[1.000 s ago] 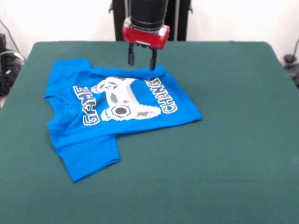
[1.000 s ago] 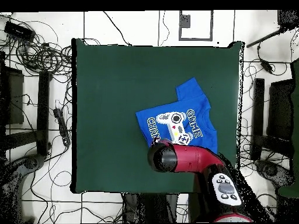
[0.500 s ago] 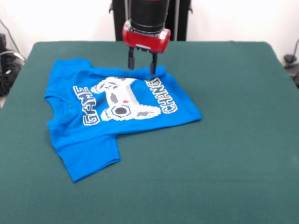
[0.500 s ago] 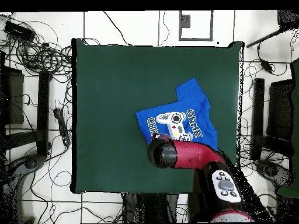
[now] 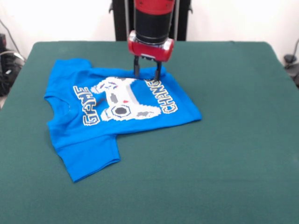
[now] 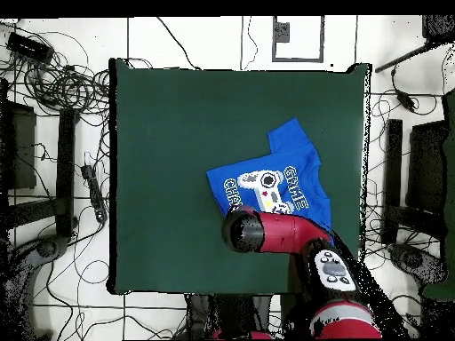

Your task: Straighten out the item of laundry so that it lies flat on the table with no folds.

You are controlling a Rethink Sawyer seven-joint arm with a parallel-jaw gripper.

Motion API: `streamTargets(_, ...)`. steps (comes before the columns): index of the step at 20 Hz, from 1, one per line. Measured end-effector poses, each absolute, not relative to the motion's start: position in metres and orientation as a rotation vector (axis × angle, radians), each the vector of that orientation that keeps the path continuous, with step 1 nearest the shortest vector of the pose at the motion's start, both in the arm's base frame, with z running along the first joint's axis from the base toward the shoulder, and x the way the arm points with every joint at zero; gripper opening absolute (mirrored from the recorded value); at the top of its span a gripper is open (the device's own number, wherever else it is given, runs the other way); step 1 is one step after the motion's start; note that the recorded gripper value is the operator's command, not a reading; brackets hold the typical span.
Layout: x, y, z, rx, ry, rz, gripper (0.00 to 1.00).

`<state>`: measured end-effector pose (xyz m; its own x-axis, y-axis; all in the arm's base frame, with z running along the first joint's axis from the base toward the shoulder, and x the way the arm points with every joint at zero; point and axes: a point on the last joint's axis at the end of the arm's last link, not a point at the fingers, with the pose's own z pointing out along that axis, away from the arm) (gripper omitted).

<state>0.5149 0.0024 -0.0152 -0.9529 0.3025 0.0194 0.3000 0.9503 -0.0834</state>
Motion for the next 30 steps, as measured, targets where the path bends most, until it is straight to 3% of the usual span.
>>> streamTargets(30, 0.503, 0.003, -0.04, -0.489, -3.09, 0.09, 1.0)
